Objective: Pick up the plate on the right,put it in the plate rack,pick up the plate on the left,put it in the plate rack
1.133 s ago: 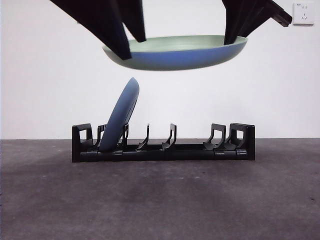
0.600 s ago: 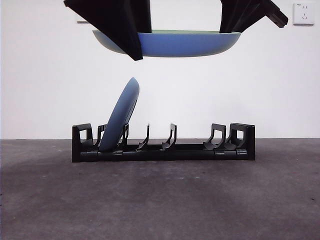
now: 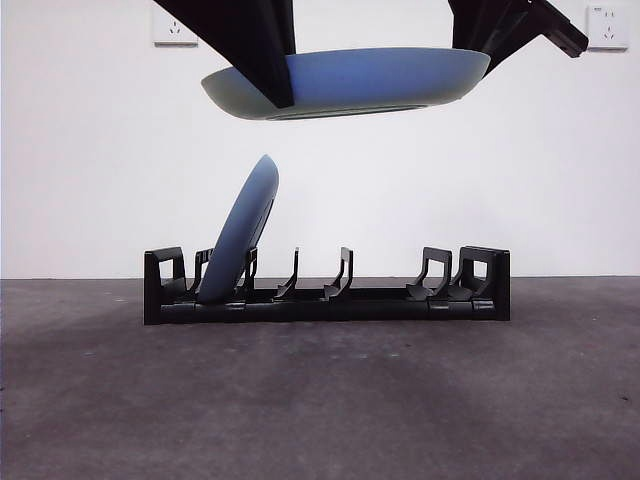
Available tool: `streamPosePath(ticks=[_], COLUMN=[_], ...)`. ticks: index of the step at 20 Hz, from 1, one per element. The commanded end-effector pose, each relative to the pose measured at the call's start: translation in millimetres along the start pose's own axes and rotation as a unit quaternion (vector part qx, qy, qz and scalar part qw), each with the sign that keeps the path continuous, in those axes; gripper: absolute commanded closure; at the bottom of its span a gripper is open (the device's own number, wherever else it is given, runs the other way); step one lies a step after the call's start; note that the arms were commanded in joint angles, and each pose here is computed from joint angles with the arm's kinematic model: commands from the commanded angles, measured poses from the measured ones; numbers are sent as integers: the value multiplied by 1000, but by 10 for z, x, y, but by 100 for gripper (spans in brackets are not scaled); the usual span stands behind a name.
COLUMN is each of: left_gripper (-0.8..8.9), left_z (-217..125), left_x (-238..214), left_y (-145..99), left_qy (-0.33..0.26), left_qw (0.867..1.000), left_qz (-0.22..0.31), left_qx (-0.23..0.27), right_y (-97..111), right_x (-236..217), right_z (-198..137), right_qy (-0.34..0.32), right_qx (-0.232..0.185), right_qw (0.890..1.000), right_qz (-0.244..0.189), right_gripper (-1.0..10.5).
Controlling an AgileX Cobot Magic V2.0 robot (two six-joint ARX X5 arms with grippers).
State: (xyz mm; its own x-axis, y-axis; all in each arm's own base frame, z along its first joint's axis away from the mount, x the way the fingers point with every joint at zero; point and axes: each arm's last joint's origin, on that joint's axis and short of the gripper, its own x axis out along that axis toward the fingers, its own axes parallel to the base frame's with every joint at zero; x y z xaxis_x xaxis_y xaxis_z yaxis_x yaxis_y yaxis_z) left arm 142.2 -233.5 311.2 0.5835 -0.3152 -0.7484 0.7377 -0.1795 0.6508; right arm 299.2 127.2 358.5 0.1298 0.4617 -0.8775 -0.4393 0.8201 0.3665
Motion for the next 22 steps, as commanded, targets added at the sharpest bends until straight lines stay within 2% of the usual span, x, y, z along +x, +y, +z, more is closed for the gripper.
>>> streamPosePath(ticks=[1,9,12,15,18,20,22], left_gripper=[822,822,821,822,822,822,822], left_z=[-18,-20,-9,4,25,33,21], left_x=[30,28,26,28,36,45,62], left_y=[-23,-29,-36,-29,22,81,218], left_qy=[10,8,-10,-33,-70,-100,-156], left_qw=[1000,1000,999,997,993,986,964], left_qz=[-12,-17,-31,-42,-41,-37,-27], left_qx=[-4,-15,-33,-56,-90,-126,-212], right_y=[16,-27,-53,-62,-48,-28,48], right_x=[7,-10,-88,-269,-529,-743,-1088], right_z=[-31,2,18,11,-33,-93,-245], right_qy=[11,-7,-33,-82,-143,-191,-263], right_qx=[-9,-11,-13,-12,-12,-12,-16], right_qw=[1000,1000,999,996,989,981,962], right_qz=[12,-2,-9,-14,-24,-39,-67], right_gripper=[958,919,763,722,722,722,723])
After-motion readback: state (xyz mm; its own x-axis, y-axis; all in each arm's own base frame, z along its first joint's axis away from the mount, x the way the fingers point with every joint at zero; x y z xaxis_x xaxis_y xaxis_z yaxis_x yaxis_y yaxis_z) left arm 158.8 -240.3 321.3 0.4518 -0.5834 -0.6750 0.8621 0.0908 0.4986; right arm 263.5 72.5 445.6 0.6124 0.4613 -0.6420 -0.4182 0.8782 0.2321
